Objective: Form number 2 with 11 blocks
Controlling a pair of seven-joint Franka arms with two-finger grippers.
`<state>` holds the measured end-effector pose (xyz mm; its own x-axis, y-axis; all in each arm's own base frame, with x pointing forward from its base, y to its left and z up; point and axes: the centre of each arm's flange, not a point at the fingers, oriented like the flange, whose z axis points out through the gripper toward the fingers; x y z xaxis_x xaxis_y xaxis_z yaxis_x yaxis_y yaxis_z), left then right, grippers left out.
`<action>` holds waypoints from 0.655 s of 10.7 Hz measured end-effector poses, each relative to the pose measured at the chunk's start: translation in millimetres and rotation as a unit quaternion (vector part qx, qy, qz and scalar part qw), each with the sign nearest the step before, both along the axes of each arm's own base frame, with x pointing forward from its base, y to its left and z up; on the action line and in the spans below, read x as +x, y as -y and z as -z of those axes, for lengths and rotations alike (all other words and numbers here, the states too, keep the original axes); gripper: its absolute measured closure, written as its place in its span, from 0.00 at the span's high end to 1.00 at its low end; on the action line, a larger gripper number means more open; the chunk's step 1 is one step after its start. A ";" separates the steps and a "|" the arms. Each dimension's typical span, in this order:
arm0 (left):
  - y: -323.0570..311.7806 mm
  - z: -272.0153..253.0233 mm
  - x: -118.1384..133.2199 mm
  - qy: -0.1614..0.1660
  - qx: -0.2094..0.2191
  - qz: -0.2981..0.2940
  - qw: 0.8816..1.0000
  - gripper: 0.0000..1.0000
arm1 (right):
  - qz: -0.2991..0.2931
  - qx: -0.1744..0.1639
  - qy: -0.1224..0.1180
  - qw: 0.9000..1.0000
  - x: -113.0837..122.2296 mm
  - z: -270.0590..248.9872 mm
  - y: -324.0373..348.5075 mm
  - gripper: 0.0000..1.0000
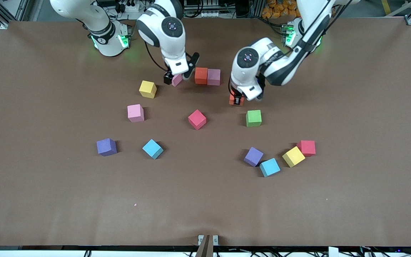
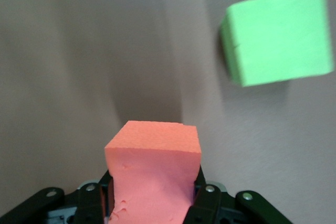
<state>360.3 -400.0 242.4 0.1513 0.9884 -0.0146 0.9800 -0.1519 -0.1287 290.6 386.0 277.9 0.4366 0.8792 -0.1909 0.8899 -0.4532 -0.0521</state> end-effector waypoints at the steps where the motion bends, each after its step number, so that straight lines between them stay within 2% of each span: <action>1: 1.2 4.0 -9.0 -0.005 0.004 0.000 1.000 0.56 | 0.023 -0.007 0.000 1.000 -2.6 4.7 3.8 1.00; 4: -7.6 23.4 -30.8 -0.020 0.020 -0.016 0.999 0.56 | 0.070 0.000 0.006 0.998 -10.7 20.6 12.9 1.00; 7: 0.8 30.6 -51.2 -0.020 0.011 -0.047 0.999 0.56 | 0.085 0.011 0.006 0.996 -18.3 34.1 21.4 1.00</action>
